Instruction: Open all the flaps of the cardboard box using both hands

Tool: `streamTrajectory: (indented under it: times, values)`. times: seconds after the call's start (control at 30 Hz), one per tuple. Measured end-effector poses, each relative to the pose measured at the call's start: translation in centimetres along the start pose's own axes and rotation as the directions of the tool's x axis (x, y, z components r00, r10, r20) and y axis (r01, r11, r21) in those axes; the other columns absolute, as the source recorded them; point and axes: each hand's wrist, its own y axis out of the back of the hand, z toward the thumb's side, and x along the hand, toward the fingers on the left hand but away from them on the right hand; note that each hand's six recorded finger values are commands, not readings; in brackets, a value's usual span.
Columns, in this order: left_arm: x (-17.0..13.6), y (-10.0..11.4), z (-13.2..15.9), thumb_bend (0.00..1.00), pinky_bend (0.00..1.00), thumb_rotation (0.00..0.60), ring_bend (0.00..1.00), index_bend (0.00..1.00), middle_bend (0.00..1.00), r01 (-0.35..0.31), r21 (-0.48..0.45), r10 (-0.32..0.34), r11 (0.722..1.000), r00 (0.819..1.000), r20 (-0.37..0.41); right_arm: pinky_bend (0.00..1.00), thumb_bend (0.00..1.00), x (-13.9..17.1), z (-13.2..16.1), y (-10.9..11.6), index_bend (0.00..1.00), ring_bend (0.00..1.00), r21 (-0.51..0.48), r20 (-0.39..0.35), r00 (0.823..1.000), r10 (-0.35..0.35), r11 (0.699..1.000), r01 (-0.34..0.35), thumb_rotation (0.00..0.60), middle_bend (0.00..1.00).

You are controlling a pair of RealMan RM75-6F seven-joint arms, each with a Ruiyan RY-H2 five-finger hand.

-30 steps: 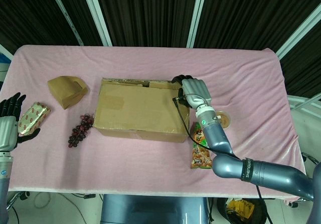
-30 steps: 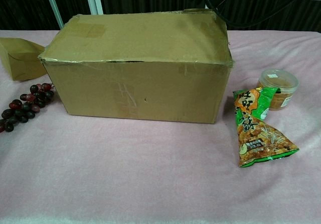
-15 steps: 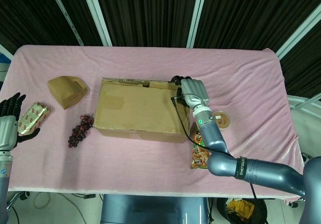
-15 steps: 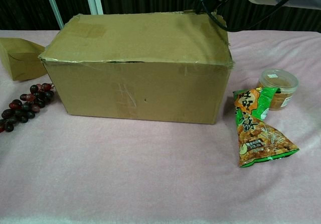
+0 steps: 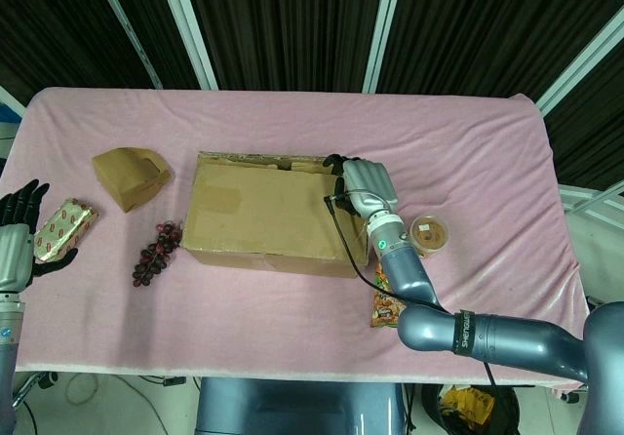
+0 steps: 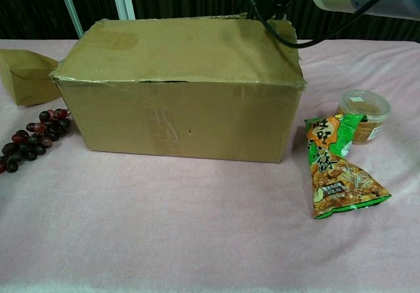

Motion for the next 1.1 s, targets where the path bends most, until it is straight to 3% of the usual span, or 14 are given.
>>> streamTrajectory:
  times: [0.17, 0.4, 0.6, 0.8, 0.93, 1.1]
  values:
    - [0.0, 0.0, 0.0, 0.14, 0.00, 0.600, 0.00, 0.00, 0.00, 0.003, -0.007, -0.003, 1.000, 1.000, -0.002, 0.40, 0.86, 0.3, 0.4, -0.4, 0.29, 0.34, -0.001, -0.005, 1.000, 0.010, 1.000, -0.010, 0.600, 0.37]
    - [0.1, 0.1, -0.2, 0.14, 0.00, 0.600, 0.00, 0.00, 0.00, 0.003, -0.016, -0.003, 1.000, 1.000, -0.010, 0.51, 0.86, 0.3, 0.6, -0.6, 0.25, 0.46, -0.004, -0.002, 1.000, 0.010, 1.000, -0.010, 0.600, 0.43]
    - [0.1, 0.0, -0.2, 0.14, 0.00, 0.600, 0.00, 0.00, 0.00, 0.007, -0.018, -0.007, 1.000, 1.000, -0.011, 0.51, 0.86, 0.5, 2.2, 0.2, 0.20, 0.47, -0.090, -0.032, 0.999, -0.010, 0.996, 0.007, 0.600, 0.41]
    - [0.0, -0.1, 0.0, 0.14, 0.00, 0.600, 0.00, 0.00, 0.00, 0.007, -0.017, -0.007, 1.000, 1.000, -0.007, 0.51, 0.86, 1.5, 4.5, 0.8, 0.18, 0.47, -0.264, -0.051, 0.998, 0.023, 0.964, -0.036, 0.600, 0.40]
    - [0.0, 0.0, 0.1, 0.14, 0.00, 0.600, 0.00, 0.00, 0.00, 0.004, -0.016, -0.004, 1.000, 1.000, -0.004, 0.51, 0.86, 2.6, 6.2, 1.6, 0.16, 0.47, -0.389, -0.072, 0.996, 0.052, 0.918, -0.076, 0.600, 0.39]
    - [0.0, -0.1, 0.0, 0.14, 0.00, 0.600, 0.00, 0.00, 0.00, 0.005, -0.015, -0.005, 1.000, 1.000, -0.005, 0.51, 0.86, 3.5, 7.6, 2.6, 0.15, 0.47, -0.466, -0.102, 0.993, 0.058, 0.879, -0.099, 0.600, 0.38]
